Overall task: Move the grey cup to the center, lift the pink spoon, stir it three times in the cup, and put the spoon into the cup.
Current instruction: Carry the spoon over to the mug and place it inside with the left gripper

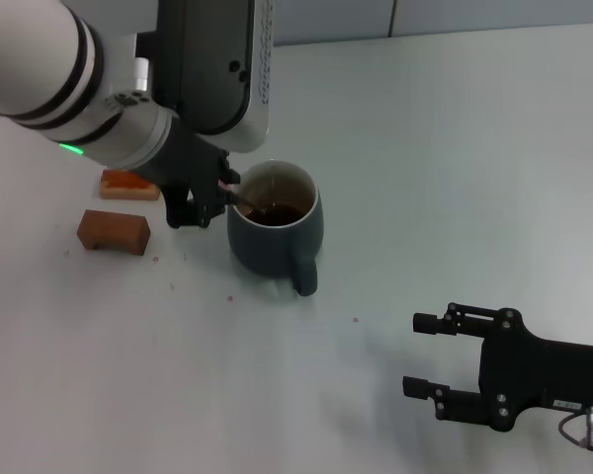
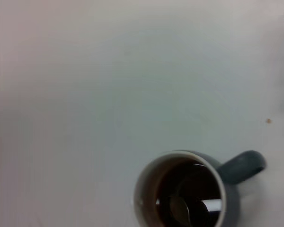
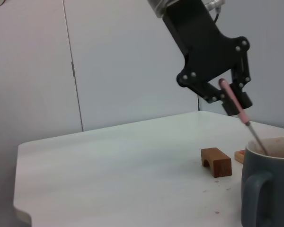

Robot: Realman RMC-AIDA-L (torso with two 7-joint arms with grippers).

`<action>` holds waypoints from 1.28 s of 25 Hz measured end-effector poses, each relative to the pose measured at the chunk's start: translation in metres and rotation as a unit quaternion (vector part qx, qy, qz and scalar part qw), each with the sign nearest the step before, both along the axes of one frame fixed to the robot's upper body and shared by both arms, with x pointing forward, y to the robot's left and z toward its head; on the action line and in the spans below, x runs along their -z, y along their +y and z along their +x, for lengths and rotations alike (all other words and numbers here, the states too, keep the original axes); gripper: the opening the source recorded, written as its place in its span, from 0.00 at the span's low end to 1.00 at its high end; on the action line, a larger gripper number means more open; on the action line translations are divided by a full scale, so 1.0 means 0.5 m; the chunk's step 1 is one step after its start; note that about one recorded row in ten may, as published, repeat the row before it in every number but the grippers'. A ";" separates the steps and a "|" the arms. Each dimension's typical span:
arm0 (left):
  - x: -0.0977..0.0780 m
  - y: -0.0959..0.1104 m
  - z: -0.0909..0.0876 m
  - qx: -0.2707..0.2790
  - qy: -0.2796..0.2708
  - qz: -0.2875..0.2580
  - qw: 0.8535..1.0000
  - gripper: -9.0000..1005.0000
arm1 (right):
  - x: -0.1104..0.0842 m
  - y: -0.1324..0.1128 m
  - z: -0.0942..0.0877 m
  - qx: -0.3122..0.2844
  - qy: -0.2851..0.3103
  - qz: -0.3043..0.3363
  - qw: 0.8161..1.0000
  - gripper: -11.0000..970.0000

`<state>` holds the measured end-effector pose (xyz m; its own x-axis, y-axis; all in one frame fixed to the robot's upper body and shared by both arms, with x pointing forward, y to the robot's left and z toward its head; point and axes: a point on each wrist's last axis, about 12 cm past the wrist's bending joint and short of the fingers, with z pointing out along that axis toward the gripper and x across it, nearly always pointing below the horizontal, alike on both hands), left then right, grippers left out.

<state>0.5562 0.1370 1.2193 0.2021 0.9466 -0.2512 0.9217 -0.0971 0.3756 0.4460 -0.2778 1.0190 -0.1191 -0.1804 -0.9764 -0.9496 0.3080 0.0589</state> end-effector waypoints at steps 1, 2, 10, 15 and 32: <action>0.000 0.000 -0.001 0.000 0.001 0.000 1.000 0.14 | 0.000 0.000 0.000 0.000 0.000 0.000 1.000 0.72; -0.002 0.001 -0.002 0.000 0.003 -0.001 1.000 0.14 | 0.000 0.000 0.000 0.000 0.000 0.000 1.000 0.72; -0.005 -0.007 -0.007 0.013 0.011 -0.021 1.000 0.14 | 0.000 0.001 0.000 0.000 0.000 0.001 1.000 0.72; 0.000 -0.018 0.001 0.015 -0.003 -0.039 0.999 0.14 | 0.000 0.000 -0.001 0.000 0.001 0.001 1.000 0.72; 0.014 0.005 0.004 -0.011 0.001 -0.027 1.000 0.14 | 0.000 0.000 -0.005 -0.001 0.001 0.005 1.000 0.72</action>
